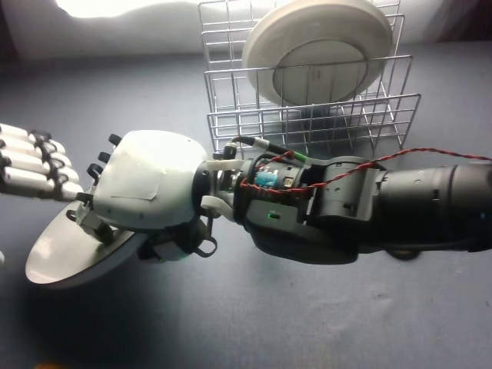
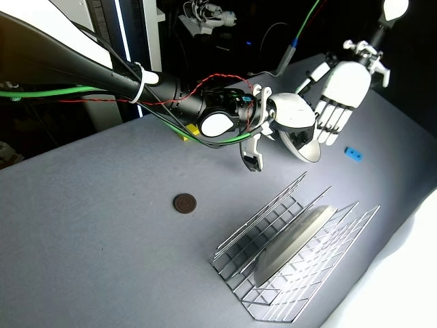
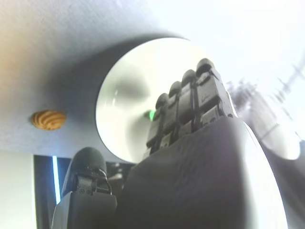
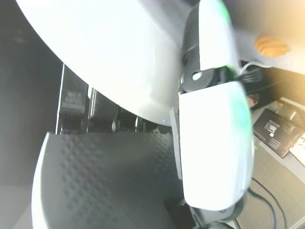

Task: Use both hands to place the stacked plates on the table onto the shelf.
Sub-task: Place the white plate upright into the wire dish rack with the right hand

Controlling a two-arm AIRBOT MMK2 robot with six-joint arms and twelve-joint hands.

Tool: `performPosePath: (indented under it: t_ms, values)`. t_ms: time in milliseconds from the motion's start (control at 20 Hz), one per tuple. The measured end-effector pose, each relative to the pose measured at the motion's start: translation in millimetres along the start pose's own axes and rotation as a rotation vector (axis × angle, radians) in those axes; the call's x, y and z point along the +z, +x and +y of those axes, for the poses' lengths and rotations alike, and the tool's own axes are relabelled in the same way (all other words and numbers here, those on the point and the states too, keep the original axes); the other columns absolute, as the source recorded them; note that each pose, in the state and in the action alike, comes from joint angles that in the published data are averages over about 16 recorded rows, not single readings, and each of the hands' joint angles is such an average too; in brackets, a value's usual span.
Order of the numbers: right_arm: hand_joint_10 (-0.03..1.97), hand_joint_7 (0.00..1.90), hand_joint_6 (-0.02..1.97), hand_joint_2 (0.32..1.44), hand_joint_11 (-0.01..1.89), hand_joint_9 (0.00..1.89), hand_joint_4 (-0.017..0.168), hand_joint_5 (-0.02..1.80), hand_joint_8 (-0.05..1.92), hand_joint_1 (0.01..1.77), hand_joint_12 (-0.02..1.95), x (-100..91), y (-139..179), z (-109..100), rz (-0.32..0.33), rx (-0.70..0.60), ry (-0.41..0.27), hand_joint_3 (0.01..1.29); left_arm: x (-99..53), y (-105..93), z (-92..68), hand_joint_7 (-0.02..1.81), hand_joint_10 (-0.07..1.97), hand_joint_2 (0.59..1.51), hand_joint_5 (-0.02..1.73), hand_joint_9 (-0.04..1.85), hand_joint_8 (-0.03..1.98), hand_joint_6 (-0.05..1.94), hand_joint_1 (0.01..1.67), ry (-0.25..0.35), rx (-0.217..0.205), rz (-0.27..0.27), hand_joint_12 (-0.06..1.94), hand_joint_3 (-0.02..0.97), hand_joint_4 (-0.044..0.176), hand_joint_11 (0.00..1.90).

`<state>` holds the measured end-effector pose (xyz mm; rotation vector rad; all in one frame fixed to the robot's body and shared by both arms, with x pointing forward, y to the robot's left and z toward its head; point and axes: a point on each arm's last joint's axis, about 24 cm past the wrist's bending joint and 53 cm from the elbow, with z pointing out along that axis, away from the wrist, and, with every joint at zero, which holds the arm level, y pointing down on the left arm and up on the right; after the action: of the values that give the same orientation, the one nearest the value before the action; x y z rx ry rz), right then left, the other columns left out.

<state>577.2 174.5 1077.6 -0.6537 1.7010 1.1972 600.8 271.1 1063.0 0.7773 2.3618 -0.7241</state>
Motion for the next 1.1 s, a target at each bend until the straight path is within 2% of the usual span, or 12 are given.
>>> performPosePath:
  t_ms: [200,550,850,1100]
  values:
    - [0.19,1.05,0.68,0.94,1.00,1.24,0.003,0.89,0.57,1.22,1.00,-16.3,-3.5,4.7,0.018,-0.012,-0.005,0.01,-18.2,-17.5,-2.1,0.02,0.01,1.229,0.02,0.02,0.02,-0.01,0.02,0.008,0.008,-0.047,-0.01,0.021,0.002,0.02]
    - [0.43,1.07,0.71,0.94,0.98,1.19,0.003,0.93,0.60,1.24,1.01,-56.5,-20.6,20.0,0.051,-0.064,-0.016,0.01,-45.7,-39.0,-5.3,0.01,0.01,1.224,0.02,0.02,0.02,-0.01,0.02,0.017,0.025,-0.113,-0.01,0.021,0.001,0.02]
    - [0.45,1.10,0.81,0.95,0.97,1.19,0.007,0.99,0.66,1.26,1.00,-89.9,-50.1,24.5,0.051,-0.065,0.011,0.01,-58.2,-45.7,-6.3,0.02,0.01,1.221,0.01,0.02,0.02,-0.01,0.02,0.019,0.036,-0.138,-0.01,0.021,0.001,0.02]
    - [0.56,1.09,0.88,0.95,0.98,1.17,0.005,1.01,0.70,1.30,1.00,-110.8,-90.7,20.5,0.007,-0.010,0.053,0.01,-61.4,-46.6,-6.0,0.02,0.01,1.220,0.02,0.02,0.02,-0.01,0.02,0.018,0.037,-0.143,-0.01,0.021,0.001,0.02]
